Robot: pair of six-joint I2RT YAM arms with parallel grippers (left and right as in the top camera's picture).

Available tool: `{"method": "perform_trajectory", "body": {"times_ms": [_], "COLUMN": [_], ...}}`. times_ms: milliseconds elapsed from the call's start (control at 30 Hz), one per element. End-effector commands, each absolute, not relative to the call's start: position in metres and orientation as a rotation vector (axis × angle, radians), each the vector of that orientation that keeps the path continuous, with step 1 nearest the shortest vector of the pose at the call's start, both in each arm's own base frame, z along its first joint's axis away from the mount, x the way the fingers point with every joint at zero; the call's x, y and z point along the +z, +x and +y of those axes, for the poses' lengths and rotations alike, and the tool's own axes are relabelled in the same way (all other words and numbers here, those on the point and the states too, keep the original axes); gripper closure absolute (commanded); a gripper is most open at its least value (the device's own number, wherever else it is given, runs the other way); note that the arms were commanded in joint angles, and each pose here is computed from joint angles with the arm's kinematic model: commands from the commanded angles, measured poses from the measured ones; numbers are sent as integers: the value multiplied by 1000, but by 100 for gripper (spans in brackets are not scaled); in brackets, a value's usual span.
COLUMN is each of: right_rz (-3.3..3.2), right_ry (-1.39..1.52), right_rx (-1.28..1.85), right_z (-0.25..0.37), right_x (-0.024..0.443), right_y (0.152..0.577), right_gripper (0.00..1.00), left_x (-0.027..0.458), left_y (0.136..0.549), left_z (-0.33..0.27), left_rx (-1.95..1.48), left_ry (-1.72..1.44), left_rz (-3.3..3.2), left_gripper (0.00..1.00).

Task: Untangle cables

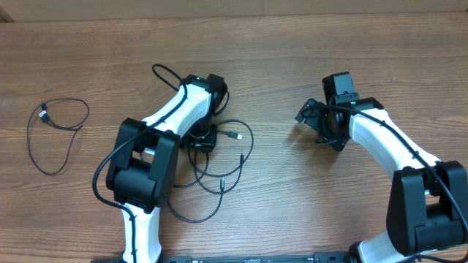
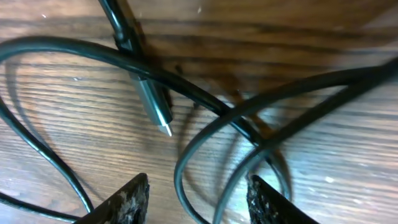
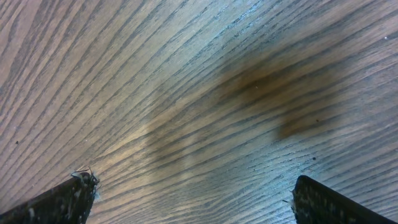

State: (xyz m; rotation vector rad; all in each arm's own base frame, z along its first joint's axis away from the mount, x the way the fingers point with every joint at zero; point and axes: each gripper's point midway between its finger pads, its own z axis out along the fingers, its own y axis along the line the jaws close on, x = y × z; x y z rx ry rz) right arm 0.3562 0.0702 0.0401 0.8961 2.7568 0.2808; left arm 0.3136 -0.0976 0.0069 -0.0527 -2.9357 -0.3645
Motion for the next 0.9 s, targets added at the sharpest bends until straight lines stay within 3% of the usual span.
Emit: {"method": "perform_trajectory", "body": {"times_ms": [0, 133, 300, 633, 700, 767, 867], "right_rz": [2721, 2721, 2721, 2721, 2721, 2721, 2721], "right_ry": [884, 884, 884, 884, 884, 884, 884], "right_rx": [288, 288, 288, 288, 288, 288, 288], "right_z": [68, 68, 68, 68, 68, 68, 68], "right_x": [51, 51, 51, 51, 51, 51, 51], "right_y": [362, 362, 362, 362, 362, 362, 362], "right_gripper": [0, 0, 0, 0, 0, 0, 0], "left_x": [-10, -38, -60, -70, -70, -70, -64], "left_y": [304, 295, 282, 269, 269, 269, 269], "left_z": [-85, -81, -90, -85, -85, -85, -85], "left_rx": [-441, -356, -71, -24, -25, -25, -29], "left_ry": [-47, -14, -21, -24, -25, -24, -24], "left_rz": [-2915, -2924, -2900, -2875, -2874, -2873, -2867], "left_gripper": [50, 62, 66, 64, 76, 96, 96]}}
